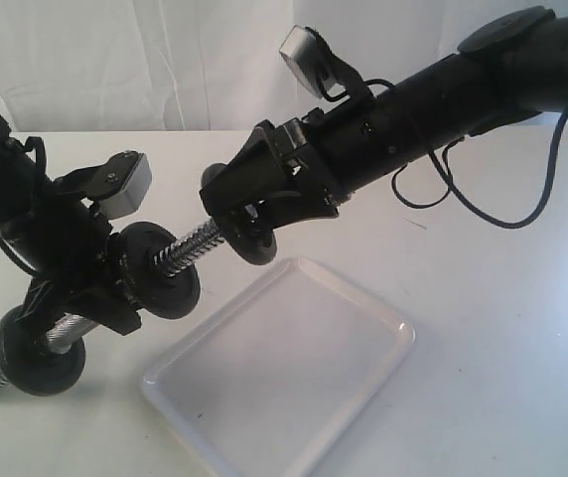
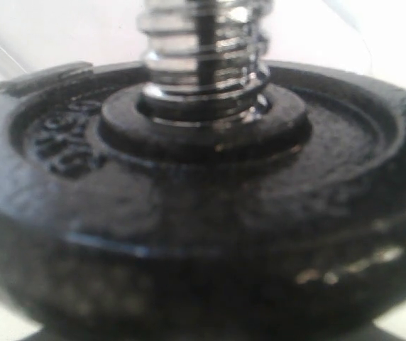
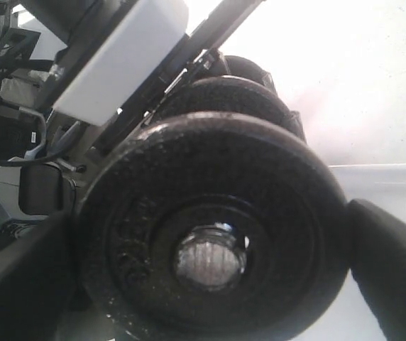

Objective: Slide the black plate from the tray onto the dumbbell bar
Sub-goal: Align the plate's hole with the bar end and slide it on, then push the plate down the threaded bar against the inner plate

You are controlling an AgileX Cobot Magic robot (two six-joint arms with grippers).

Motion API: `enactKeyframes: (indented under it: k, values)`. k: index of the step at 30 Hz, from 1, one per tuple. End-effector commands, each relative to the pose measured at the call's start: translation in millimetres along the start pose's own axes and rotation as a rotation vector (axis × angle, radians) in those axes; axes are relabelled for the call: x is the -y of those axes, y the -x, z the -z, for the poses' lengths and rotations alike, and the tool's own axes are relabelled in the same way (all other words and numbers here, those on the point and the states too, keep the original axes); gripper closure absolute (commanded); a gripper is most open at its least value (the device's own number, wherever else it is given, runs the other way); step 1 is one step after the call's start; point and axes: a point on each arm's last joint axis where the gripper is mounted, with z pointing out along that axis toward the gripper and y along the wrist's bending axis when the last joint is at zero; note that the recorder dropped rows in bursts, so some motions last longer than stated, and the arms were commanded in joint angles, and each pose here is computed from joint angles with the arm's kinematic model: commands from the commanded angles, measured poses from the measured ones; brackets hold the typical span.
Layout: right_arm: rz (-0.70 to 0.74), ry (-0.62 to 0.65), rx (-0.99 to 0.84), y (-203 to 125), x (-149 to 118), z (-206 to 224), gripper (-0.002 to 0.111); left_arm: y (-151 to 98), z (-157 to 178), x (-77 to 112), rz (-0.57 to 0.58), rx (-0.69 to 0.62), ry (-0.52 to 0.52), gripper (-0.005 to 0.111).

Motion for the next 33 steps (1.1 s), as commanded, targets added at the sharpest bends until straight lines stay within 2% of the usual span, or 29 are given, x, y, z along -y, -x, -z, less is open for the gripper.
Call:
enactKeyframes:
  k: [1,16,33]
  values:
    - [0.015,0.045,0.036,6,-12,-10,0.108,52,26,11.9,0.068,0.466,-0.046,0.107]
    - [0.05,-0.005,0.036,7,-21,-34,0.108,52,27,12.3,0.058,0.473,-0.049,0.107]
    - [0.051,-0.023,0.048,8,-19,-34,0.108,54,27,10.3,0.071,0.492,-0.029,0.107]
